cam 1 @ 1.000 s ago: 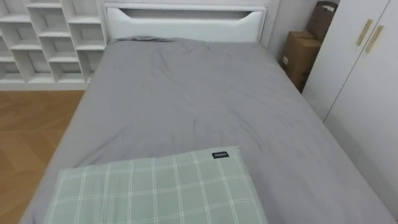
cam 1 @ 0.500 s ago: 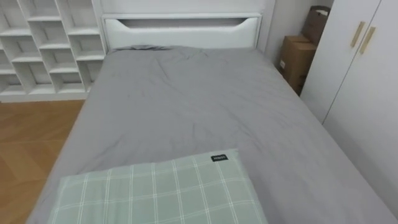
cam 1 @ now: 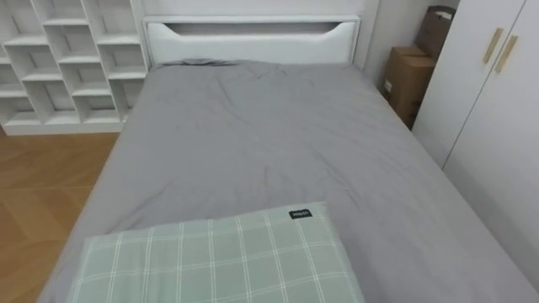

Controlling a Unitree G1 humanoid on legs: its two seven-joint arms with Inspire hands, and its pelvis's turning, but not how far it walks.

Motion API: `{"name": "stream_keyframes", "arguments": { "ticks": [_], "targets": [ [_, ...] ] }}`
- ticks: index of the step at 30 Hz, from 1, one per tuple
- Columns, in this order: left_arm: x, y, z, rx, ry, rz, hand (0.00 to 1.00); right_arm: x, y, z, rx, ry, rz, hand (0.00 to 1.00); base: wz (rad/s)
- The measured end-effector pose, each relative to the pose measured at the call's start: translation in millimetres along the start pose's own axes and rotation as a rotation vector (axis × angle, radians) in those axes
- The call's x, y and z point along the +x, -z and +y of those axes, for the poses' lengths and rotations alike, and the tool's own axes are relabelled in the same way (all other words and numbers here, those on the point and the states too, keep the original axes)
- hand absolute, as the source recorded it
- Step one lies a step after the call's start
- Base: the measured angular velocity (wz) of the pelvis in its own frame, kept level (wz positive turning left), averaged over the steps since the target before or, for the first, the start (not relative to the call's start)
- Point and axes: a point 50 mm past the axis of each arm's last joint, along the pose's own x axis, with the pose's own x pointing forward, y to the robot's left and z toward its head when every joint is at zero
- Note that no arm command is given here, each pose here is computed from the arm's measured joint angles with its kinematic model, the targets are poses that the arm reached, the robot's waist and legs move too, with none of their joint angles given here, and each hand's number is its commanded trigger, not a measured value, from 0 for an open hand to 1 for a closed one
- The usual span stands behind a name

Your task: Hang clothes

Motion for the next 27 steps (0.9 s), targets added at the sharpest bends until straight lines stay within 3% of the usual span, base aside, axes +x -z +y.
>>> {"name": "stream_keyframes", "arguments": {
  "ticks": [27],
  "targets": [
    [0.1,-3.6,1.1,0.033,0.023,-0.011,0.00,0.1,-0.5,0.8,0.010,-0.003,-0.004,0.00,0.00]
  ]
}}
